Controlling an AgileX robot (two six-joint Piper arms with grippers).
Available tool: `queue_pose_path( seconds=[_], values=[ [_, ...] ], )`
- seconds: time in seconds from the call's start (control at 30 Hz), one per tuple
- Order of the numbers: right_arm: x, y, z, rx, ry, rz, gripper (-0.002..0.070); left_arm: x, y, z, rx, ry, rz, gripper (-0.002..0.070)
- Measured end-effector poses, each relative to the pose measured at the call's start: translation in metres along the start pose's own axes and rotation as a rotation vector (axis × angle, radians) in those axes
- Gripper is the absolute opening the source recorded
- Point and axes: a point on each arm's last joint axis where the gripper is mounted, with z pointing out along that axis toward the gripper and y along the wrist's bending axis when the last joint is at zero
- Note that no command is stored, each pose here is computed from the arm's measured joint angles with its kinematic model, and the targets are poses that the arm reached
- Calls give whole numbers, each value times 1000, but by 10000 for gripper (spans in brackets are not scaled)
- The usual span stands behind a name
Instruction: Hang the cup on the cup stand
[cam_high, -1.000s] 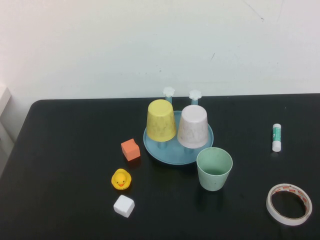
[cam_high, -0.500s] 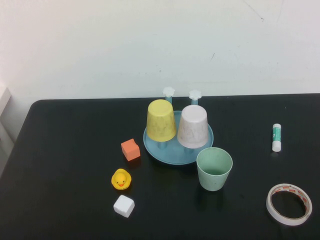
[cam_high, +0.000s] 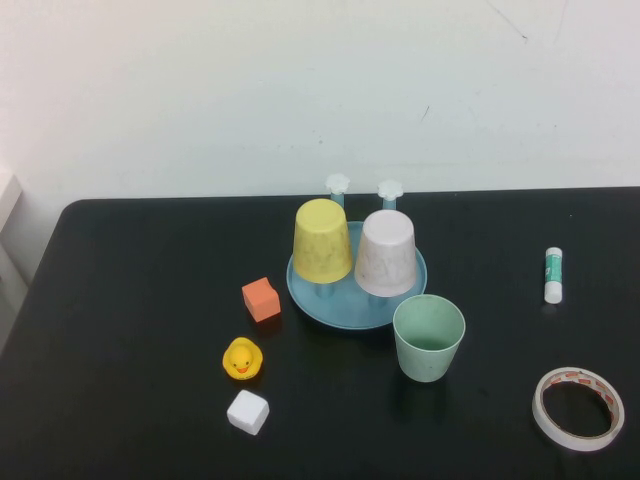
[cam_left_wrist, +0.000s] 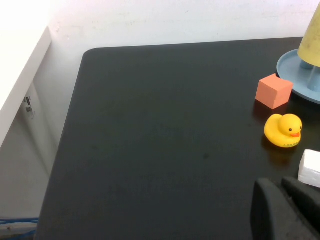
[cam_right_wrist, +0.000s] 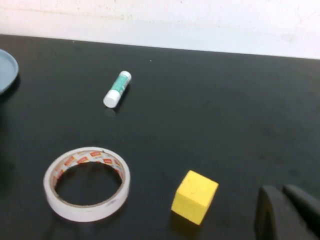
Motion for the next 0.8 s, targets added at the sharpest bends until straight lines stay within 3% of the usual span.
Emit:
queue_pose_path(
  seconds=[0.23,0.4,0.5,0.67,0.8],
  values=[
    [0,-1,0,11,2,-33,-1,-1,0,0,0,-10,0,-1],
    [-3,-1,0,11,-42,-38,-1,-11,0,0,-5,-127,30,-1],
    [-13,0,0,9,-162,-39,-1,-27,0,-4,-4,-307,70,-1],
    [-42,1,-10,9,-511,-57,-1,-53,-4,-18,18,-640,93,-2],
    [-59,2,-22,1,-731,-60,-1,-62,-6,-25,28,-770,98,-2]
  ],
)
